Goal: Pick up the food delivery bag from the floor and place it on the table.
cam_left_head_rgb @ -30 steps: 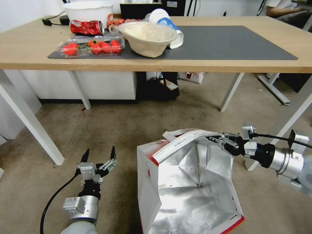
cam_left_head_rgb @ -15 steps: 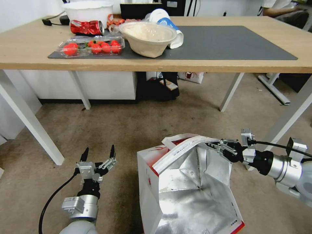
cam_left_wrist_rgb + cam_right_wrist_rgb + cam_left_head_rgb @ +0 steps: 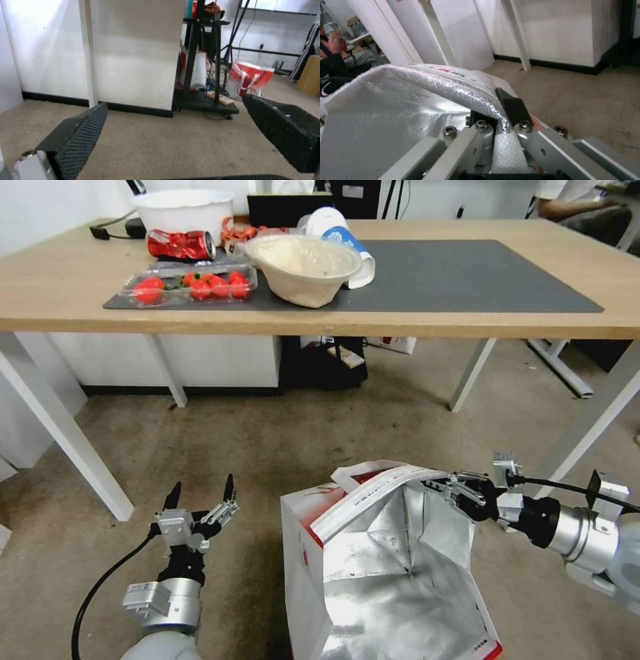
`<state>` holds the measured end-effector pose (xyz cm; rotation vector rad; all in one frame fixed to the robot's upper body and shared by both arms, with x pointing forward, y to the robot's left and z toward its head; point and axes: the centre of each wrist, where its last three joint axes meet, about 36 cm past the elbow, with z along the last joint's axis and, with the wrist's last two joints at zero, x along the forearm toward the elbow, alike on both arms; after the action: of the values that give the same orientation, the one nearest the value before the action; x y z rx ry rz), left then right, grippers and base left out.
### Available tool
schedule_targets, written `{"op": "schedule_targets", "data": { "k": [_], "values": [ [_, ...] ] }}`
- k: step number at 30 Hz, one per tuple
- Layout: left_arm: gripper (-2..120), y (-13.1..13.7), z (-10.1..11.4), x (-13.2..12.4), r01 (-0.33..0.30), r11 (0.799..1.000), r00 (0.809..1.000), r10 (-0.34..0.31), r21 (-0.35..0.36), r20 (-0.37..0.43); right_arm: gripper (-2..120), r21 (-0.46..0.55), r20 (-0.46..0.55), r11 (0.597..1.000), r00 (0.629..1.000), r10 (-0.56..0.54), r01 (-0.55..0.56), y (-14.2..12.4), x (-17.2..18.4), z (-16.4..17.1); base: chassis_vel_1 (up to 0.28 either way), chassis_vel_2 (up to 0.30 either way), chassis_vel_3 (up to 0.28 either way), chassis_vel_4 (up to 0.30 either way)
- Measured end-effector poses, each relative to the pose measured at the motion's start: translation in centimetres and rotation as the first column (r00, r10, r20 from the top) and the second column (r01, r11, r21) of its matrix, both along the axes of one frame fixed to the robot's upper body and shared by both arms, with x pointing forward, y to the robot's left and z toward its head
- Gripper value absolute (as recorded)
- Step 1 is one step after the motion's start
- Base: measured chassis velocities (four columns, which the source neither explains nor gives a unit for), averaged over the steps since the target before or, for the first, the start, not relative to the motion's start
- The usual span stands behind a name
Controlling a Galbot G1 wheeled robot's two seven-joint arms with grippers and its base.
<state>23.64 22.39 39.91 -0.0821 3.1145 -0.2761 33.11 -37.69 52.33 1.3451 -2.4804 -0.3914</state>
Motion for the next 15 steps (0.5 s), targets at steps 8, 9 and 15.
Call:
{"op": "schedule_targets", "data": {
  "k": [8, 9, 15],
  "values": [
    [100, 0.10, 0.09, 0.00, 0.003, 1.000, 1.000, -0.003, 0.007, 0.002, 0, 0.000, 0.002, 1.000, 1.000, 0.000, 0.000, 0.10, -0.37, 0.02, 0.000, 0.000, 0.000, 0.000],
    [100, 0.11, 0.08, -0.02, 0.003, 1.000, 1.000, -0.004, 0.008, 0.002, 0, 0.000, 0.003, 1.000, 1.000, 0.000, 0.000, 0.12, -0.41, 0.03, 0.000, 0.000, 0.000, 0.000],
    [100, 0.09, 0.10, -0.03, 0.006, 1.000, 1.000, -0.006, 0.011, 0.003, 0, -0.001, 0.004, 1.000, 1.000, 0.001, -0.001, 0.11, -0.46, 0.07, 0.000, 0.000, 0.000, 0.000]
  ]
}}
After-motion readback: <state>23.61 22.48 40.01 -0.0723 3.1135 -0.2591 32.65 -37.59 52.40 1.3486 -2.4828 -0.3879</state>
